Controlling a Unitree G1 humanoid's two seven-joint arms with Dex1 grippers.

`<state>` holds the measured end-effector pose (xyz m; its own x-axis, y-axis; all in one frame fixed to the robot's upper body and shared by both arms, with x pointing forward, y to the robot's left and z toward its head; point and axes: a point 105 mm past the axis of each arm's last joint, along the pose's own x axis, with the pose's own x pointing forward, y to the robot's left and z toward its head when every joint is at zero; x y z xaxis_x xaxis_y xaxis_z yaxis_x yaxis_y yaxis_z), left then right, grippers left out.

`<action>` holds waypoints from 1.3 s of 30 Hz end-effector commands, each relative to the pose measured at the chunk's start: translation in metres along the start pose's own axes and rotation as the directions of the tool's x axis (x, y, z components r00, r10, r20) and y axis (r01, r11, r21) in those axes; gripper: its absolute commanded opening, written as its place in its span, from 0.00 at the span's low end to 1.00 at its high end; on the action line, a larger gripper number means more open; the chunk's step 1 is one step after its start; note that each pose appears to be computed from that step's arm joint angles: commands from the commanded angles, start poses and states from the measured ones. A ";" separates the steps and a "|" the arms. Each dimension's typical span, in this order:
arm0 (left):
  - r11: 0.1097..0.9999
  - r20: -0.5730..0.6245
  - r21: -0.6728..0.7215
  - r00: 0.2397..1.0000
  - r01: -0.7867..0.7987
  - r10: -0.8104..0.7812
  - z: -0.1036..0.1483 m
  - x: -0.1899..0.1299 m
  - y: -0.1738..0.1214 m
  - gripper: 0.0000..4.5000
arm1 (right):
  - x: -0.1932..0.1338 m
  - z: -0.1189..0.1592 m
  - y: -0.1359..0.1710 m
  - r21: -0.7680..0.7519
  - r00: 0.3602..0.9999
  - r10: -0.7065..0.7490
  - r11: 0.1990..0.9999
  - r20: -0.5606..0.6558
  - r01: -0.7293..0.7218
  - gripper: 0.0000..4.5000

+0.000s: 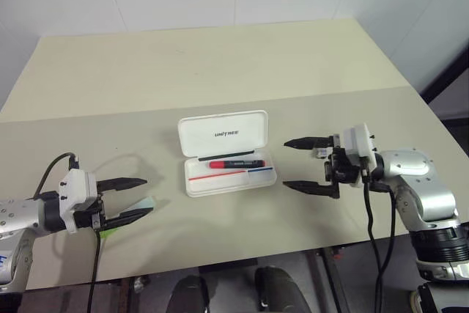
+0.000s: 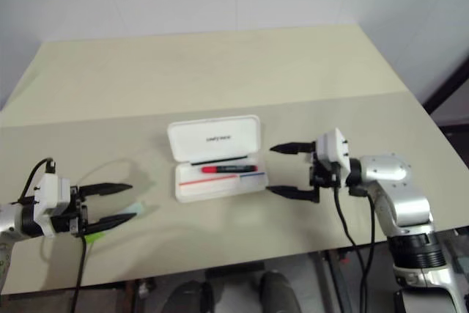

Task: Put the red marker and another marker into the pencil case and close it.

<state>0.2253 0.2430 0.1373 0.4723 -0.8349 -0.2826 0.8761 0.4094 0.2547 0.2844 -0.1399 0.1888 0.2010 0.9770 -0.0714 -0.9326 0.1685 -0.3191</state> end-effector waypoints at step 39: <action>0.991 -0.051 -0.100 0.995 -0.093 0.088 -0.047 -0.004 -0.009 0.25 | 0.010 0.023 0.012 -0.078 0.998 0.060 0.995 0.030 -0.057 1.00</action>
<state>0.2174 0.2710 0.0821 0.5758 -0.7442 -0.3385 0.8146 0.5577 0.1596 0.2734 -0.1309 0.1969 0.1590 0.9843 -0.0762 -0.9334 0.1248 -0.3364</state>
